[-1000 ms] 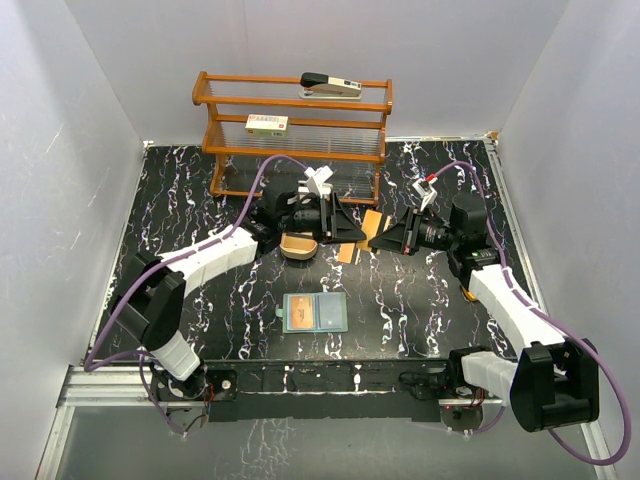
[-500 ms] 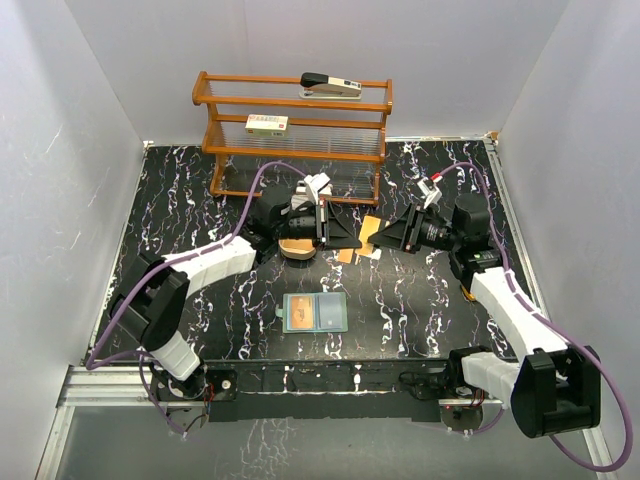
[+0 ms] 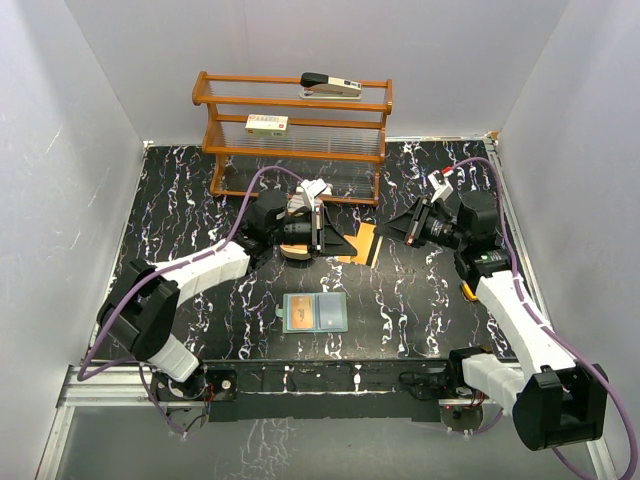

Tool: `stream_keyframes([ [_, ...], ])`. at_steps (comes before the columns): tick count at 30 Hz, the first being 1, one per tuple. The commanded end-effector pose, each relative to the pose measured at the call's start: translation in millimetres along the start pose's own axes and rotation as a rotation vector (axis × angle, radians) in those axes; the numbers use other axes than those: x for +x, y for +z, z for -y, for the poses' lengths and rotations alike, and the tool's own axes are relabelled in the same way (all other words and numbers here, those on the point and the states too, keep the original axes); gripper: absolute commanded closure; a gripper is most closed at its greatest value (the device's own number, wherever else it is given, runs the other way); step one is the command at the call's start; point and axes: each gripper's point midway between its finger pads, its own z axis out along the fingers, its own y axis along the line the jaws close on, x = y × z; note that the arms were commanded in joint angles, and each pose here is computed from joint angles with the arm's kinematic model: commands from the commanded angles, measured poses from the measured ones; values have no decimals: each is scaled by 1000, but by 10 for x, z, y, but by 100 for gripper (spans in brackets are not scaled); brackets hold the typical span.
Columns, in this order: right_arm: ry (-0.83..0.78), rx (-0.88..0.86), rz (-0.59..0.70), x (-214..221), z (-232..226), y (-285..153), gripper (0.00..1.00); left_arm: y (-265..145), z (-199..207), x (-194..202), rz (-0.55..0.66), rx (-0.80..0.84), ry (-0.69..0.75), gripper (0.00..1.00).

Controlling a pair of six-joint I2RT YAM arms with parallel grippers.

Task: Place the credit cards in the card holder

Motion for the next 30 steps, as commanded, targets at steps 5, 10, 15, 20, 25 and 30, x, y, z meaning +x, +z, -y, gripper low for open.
stream_keyframes([
  [5,-118,130,166,-296,192,-41,100,-143,-448,-109,32,-337,74,55],
  [10,-121,302,263,-363,722,-21,100,-308,-982,-146,33,-613,95,63],
  [15,-145,347,306,-363,1122,117,100,-302,-1478,-275,-3,-800,120,97],
  [20,-180,414,334,-454,1467,238,100,-114,-1783,-473,-40,-866,133,100],
  [25,-169,456,314,-364,1762,366,100,-82,-2140,-541,-63,-973,127,100],
  [30,-182,548,307,-232,2064,353,100,-14,-2393,-452,-100,-994,95,100],
])
